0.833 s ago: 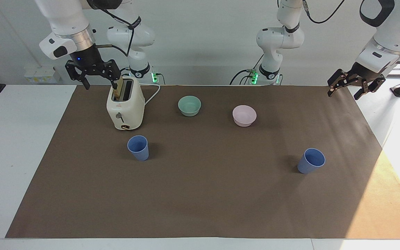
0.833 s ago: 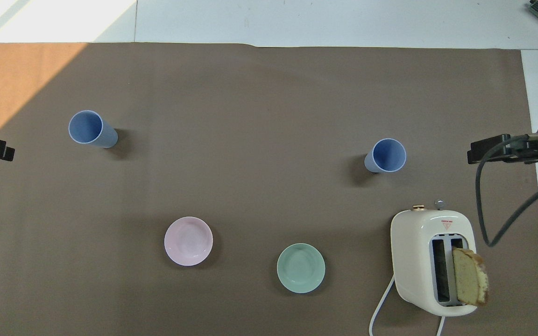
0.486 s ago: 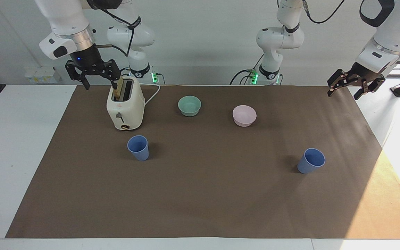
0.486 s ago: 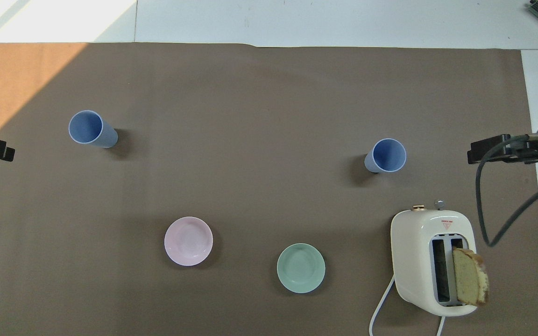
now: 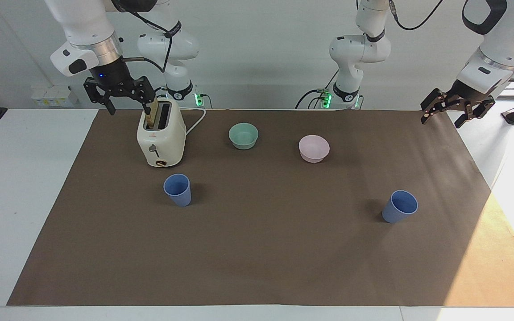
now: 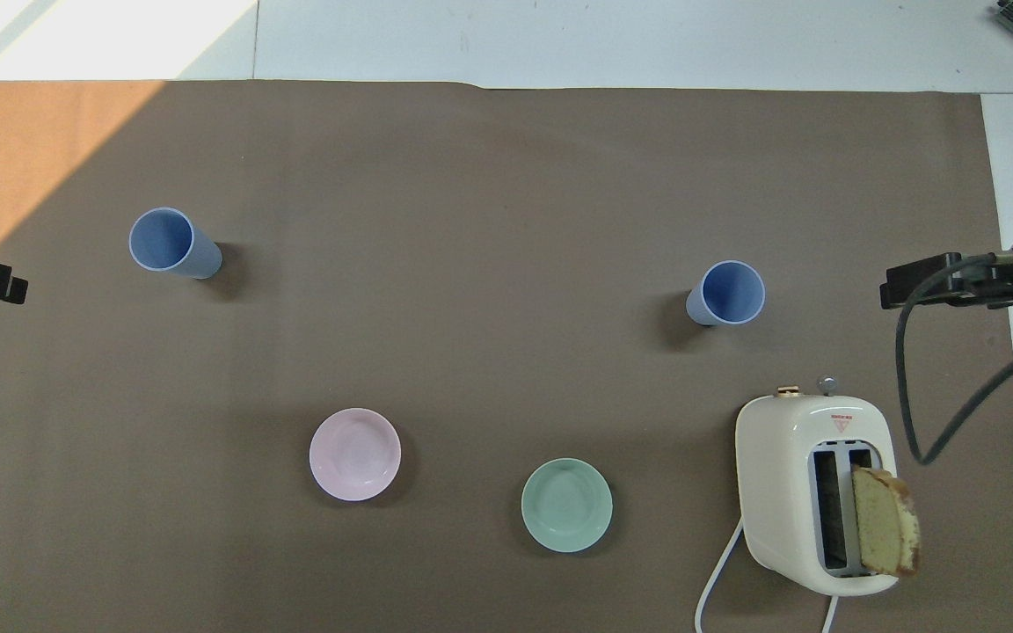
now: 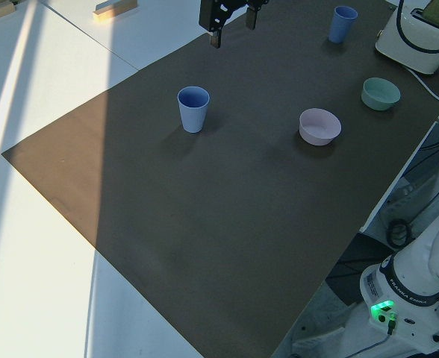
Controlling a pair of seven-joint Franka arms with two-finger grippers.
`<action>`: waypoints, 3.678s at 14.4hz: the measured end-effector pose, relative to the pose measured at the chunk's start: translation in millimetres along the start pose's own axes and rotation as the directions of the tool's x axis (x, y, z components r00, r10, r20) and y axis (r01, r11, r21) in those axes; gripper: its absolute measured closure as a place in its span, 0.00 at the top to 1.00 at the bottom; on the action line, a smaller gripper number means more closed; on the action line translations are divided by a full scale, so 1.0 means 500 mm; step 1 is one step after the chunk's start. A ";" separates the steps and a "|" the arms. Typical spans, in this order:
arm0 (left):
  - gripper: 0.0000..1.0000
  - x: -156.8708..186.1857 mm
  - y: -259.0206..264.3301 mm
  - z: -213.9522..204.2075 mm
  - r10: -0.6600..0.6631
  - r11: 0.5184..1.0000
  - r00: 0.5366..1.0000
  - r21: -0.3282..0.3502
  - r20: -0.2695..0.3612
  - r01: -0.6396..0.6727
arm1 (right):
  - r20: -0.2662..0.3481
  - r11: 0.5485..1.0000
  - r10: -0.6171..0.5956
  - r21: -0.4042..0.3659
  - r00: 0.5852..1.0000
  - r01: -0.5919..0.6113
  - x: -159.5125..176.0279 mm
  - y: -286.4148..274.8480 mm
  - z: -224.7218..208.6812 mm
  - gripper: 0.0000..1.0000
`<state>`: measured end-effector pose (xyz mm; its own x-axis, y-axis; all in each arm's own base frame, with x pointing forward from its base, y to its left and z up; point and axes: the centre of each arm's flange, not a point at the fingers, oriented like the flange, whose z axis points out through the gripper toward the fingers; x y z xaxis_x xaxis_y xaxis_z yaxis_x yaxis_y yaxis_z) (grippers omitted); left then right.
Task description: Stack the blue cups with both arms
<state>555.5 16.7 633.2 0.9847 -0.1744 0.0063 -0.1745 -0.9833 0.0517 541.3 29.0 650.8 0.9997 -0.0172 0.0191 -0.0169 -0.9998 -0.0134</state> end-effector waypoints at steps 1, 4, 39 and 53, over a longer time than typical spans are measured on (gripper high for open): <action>1.00 0.000 0.000 0.000 0.000 1.000 1.000 0.000 0.000 0.000 | 0.000 1.000 0.000 0.000 1.000 0.000 0.000 0.000 0.000 1.00; 1.00 0.000 0.000 0.000 0.000 1.000 1.000 0.000 0.000 0.000 | 0.000 1.000 0.000 0.000 1.000 0.000 0.000 0.000 0.000 1.00; 1.00 0.048 0.011 0.036 0.016 1.000 0.995 0.023 -0.095 -0.014 | 0.004 1.000 0.000 0.000 1.000 0.000 -0.001 0.000 0.001 1.00; 1.00 0.160 -0.041 0.184 -0.003 0.998 0.984 0.063 -0.180 0.015 | 0.004 1.000 -0.001 0.000 1.000 0.001 -0.001 -0.001 0.001 1.00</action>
<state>637.8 17.9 540.9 0.9696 -0.1589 0.1860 -0.1597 -0.9871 -0.0111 540.9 29.6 650.3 0.9998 -0.0159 0.0154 -0.0157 -0.9998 -0.0132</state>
